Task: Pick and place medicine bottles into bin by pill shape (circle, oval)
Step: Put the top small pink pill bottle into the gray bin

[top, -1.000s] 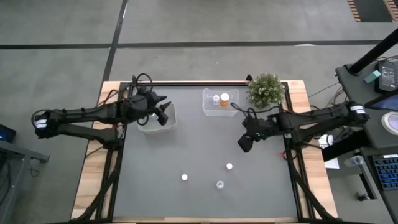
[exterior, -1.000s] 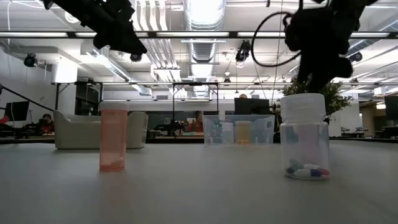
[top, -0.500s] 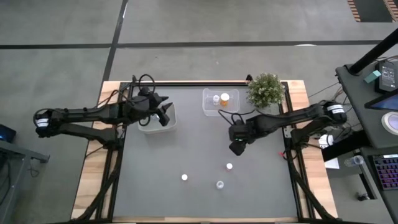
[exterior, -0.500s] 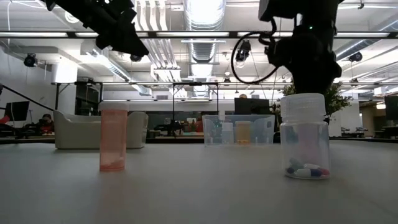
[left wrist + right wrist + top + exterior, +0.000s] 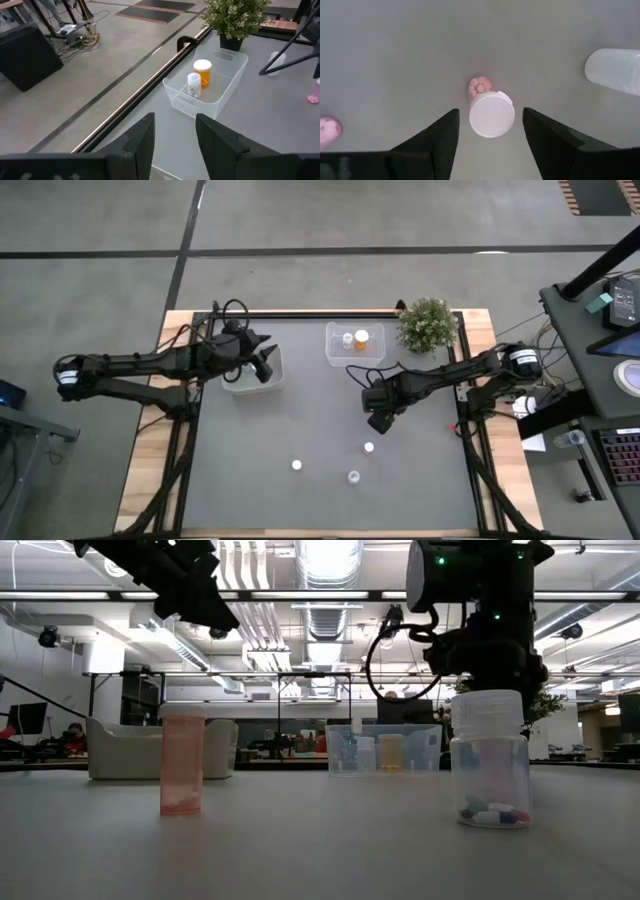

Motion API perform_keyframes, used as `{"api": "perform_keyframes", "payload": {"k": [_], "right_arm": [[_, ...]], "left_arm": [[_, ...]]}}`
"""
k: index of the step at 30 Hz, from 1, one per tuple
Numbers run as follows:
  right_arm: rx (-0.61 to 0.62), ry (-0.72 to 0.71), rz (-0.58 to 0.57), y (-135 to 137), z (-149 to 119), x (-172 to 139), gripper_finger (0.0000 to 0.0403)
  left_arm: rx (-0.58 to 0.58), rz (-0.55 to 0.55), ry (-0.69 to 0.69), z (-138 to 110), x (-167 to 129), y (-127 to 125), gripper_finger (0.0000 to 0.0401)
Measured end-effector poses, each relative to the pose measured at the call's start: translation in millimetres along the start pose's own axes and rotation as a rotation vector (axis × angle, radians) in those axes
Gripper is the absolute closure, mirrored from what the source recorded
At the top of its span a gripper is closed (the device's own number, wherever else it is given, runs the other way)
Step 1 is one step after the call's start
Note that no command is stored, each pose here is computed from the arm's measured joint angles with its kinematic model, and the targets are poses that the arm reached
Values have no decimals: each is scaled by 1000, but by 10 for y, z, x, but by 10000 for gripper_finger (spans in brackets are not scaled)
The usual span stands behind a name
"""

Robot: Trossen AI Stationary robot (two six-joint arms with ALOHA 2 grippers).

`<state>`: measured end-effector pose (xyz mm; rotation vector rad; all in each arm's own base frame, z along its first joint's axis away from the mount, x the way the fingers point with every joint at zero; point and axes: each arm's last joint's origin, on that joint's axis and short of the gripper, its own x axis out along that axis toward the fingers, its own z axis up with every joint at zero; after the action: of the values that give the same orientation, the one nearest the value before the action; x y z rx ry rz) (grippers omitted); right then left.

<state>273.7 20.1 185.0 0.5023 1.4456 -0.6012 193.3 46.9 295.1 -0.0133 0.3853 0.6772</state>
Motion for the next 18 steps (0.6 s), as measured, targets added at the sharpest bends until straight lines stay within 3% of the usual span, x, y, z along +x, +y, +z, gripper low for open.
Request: {"api": "perform_keyframes", "payload": {"k": [13,18], "right_arm": [[-4,-14,13,11,10,-2,287],[-5,-16,15,13,12,-1,294]], "left_arm": [[3,1,7,-28,9,-2,273],[5,1,10,-38,12,-3,273]]}}
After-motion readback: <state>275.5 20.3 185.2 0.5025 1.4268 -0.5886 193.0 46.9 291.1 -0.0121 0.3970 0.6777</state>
